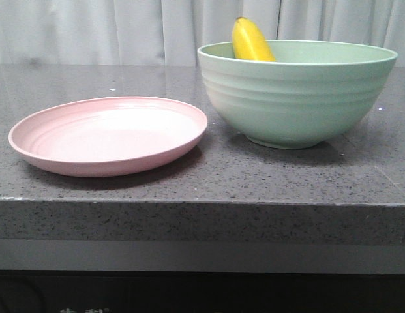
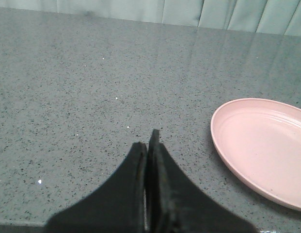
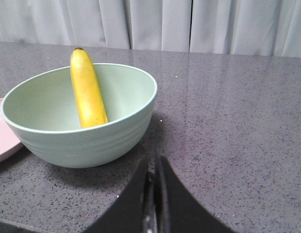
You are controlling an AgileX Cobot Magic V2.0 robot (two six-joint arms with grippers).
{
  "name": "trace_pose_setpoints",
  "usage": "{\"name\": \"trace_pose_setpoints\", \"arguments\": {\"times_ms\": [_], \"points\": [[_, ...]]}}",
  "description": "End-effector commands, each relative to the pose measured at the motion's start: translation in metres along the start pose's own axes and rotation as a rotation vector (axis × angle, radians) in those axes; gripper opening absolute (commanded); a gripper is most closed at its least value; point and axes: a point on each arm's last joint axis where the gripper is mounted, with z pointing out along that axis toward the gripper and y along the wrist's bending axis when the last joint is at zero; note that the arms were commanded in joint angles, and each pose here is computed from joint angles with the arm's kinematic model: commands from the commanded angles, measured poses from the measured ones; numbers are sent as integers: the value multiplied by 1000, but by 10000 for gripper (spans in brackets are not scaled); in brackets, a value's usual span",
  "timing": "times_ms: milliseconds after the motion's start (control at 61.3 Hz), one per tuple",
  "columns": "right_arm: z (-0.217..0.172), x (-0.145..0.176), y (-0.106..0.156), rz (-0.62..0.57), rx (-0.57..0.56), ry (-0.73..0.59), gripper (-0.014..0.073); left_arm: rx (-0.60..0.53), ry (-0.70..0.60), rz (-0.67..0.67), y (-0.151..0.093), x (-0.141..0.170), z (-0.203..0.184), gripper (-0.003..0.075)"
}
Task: Transfer banana from pink plate to green bowl
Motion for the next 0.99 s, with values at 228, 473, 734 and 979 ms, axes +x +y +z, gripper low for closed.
{"name": "trace_pose_setpoints", "arguments": {"times_ms": [228,473,734,979], "points": [[-1,-15,-1,-6,22,-100,-59,5,-137,10,0,0,-3,-18],[-1,-15,-1,-6,22,-100,-59,-34,-202,-44,8,64,-1,-18],[-2,-15,-1,-6,21,-99,-59,-59,-222,-105,12,94,15,-18],[-2,-15,-1,-6,21,-98,-59,-59,-223,-105,12,93,15,-18]]}}
